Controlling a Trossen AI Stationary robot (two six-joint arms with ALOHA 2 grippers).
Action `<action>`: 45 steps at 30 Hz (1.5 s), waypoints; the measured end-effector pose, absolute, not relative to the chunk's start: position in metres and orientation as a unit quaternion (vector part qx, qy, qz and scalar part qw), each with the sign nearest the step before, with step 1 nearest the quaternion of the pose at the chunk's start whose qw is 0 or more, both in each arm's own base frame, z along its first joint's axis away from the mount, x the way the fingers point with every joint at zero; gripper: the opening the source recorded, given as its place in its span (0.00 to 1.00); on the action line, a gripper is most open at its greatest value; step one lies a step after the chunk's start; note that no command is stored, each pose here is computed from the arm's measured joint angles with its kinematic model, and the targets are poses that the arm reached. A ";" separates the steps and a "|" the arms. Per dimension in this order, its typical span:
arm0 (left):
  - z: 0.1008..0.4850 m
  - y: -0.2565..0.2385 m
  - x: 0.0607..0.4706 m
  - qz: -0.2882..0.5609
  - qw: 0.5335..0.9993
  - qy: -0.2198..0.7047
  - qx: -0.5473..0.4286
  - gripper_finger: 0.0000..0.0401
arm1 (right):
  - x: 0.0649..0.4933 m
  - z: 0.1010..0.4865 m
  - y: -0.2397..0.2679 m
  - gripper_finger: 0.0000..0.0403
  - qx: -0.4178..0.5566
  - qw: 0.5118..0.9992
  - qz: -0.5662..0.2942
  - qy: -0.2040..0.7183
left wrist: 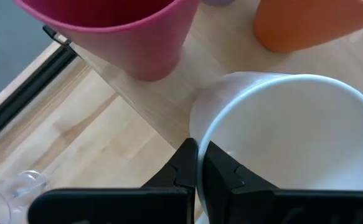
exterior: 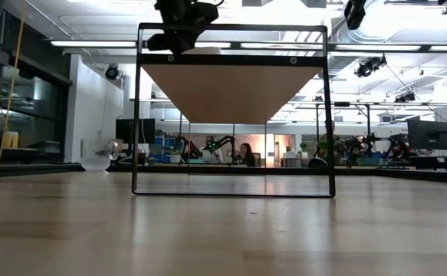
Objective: Stack small to large cups/mugs on shelf
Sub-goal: Put the white mug on the shelf, then put the top transparent mug on the shelf
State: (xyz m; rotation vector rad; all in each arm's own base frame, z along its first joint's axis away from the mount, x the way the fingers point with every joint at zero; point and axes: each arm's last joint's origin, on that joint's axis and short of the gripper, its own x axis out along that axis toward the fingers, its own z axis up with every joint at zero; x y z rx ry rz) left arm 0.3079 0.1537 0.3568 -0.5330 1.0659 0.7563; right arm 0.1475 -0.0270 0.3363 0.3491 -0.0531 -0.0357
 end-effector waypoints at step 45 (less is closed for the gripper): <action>0.413 0.149 0.299 0.335 0.817 0.414 -0.222 0.53 | 0.147 0.336 -0.027 0.00 0.174 0.984 -0.018 -0.026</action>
